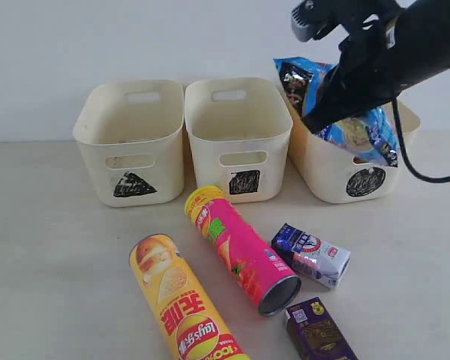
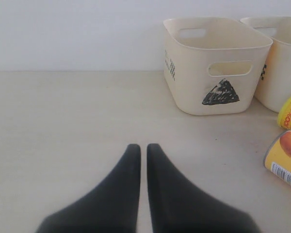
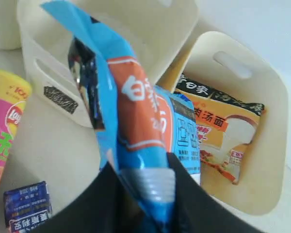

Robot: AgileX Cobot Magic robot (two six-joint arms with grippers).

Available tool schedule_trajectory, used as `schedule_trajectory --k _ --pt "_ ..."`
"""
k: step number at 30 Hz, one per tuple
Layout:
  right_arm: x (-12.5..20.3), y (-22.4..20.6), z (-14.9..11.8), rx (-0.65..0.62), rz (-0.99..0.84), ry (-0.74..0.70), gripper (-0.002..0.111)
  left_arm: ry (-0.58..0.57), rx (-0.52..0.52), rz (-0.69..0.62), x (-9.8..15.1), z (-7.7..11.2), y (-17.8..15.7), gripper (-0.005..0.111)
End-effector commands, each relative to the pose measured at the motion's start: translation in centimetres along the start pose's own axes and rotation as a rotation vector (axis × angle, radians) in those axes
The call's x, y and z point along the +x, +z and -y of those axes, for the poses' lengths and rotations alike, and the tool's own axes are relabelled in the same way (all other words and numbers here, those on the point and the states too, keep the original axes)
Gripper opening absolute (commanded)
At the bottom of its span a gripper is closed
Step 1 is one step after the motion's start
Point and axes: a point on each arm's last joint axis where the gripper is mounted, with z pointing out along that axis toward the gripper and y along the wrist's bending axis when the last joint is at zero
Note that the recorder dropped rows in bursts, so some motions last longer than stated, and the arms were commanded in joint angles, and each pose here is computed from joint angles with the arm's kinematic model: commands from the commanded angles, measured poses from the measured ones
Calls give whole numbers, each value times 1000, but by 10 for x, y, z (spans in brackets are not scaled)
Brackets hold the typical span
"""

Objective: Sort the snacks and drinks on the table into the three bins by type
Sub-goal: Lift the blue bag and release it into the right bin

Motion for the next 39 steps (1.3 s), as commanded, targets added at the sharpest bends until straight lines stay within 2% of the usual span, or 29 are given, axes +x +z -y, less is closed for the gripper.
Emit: schedule_trajectory --k 1,6,11,22,27,33,39 --pt "-5 -5 24 34 69 96 0 -8 -1 4 1 0 0 4" --pt "-23 -15 53 35 207 243 0 -8 -1 4 1 0 0 4" --pt "-30 -10 81 37 238 360 0 -8 -1 4 1 0 0 4" --pt "-39 54 115 19 214 479 0 -8 -1 4 1 0 0 4" --pt "-30 91 136 -14 225 648 0 -8 -1 4 1 0 0 4" --pt "-15 129 147 -53 212 777 0 -8 -1 4 1 0 0 4" --pt "-3 161 141 -104 195 890 0 -8 -1 4 1 0 0 4"
